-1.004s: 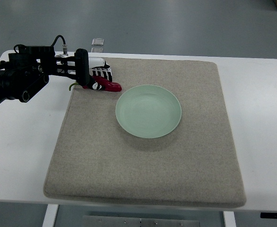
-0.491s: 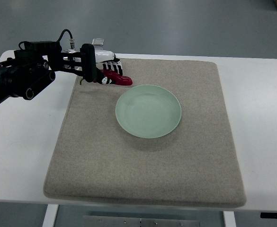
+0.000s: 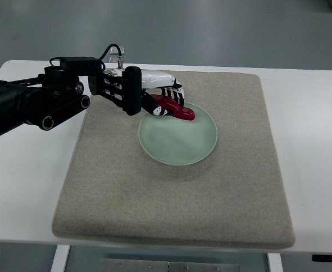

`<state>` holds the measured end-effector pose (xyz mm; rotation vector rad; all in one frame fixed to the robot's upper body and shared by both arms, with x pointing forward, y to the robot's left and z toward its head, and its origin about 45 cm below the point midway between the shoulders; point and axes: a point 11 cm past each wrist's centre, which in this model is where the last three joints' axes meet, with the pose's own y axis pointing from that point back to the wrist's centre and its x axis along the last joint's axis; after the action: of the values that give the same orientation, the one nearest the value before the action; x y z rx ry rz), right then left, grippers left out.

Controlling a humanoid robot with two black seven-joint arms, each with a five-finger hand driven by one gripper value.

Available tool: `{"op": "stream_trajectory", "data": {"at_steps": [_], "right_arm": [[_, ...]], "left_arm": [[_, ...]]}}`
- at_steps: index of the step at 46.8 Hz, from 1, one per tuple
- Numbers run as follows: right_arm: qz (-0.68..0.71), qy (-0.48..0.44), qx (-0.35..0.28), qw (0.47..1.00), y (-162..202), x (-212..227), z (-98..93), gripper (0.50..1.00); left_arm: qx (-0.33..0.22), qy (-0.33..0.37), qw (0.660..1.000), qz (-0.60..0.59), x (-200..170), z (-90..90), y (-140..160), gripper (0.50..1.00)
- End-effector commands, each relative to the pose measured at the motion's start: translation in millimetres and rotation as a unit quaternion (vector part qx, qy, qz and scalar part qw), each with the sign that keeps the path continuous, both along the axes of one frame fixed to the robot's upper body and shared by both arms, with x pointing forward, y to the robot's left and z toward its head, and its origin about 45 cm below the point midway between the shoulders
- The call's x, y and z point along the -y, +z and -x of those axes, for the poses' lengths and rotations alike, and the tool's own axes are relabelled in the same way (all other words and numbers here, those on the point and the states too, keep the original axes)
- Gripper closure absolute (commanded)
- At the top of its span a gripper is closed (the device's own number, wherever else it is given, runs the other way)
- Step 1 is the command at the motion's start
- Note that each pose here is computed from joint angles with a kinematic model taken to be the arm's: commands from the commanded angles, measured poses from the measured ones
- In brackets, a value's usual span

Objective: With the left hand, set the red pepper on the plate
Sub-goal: 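Carry the pepper with the left hand over the green plate and lower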

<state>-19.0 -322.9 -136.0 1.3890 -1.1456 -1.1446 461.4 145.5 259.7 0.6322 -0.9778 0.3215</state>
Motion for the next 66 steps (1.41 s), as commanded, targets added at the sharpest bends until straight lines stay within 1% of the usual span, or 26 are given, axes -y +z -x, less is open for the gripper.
{"op": "stream_trajectory", "data": {"at_steps": [1, 23, 26, 36, 40, 41, 44, 48, 53, 55, 57, 66], "right_arm": [[0.0, 0.0, 0.0, 1.0, 0, 0, 0.0, 0.572], [0.0, 0.0, 0.0, 1.0, 0, 0, 0.0, 0.572], [0.0, -0.001, 0.0, 1.0, 0, 0, -0.1, 0.572], [0.0, 0.0, 0.0, 1.0, 0, 0, 0.0, 0.572], [0.0, 0.0, 0.0, 1.0, 0, 0, 0.0, 0.572], [0.0, 0.0, 0.0, 1.0, 0, 0, 0.0, 0.572], [0.0, 0.0, 0.0, 1.0, 0, 0, 0.0, 0.572], [0.0, -0.001, 0.0, 1.0, 0, 0, -0.1, 0.572], [0.0, 0.0, 0.0, 1.0, 0, 0, 0.0, 0.572], [0.0, 0.0, 0.0, 1.0, 0, 0, 0.0, 0.572], [0.0, 0.0, 0.0, 1.0, 0, 0, 0.0, 0.572], [0.0, 0.0, 0.0, 1.0, 0, 0, 0.0, 0.572]], "left_arm": [[-0.006, -0.004, 1.0, -0.001, 3, 2.9, -4, 1.0], [-0.011, -0.012, 1.0, 0.004, 11, 6.4, -7, 1.0], [-0.013, -0.016, 1.0, 0.006, 15, 8.0, -9, 0.99], [-0.016, -0.02, 1.0, 0.006, 20, 9.5, -11, 0.986], [-0.016, -0.019, 1.0, 0.007, 20, 9.5, -11, 0.947], [-0.016, -0.019, 1.0, 0.007, 20, 9.5, -11, 0.926], [-0.017, -0.019, 1.0, 0.008, 20, 9.7, -12, 0.836], [-0.018, -0.019, 1.0, 0.009, 20, 10.4, -13, 0.767], [-0.024, -0.022, 0.999, 0.011, 24, 13.5, -18, 0.707], [-0.026, -0.024, 0.999, 0.013, 26, 14.6, -19, 0.669], [-0.026, -0.025, 0.999, 0.013, 28, 15.1, -19, 0.658], [-0.025, -0.025, 0.999, 0.014, 28, 14.7, -19, 0.656]]}}
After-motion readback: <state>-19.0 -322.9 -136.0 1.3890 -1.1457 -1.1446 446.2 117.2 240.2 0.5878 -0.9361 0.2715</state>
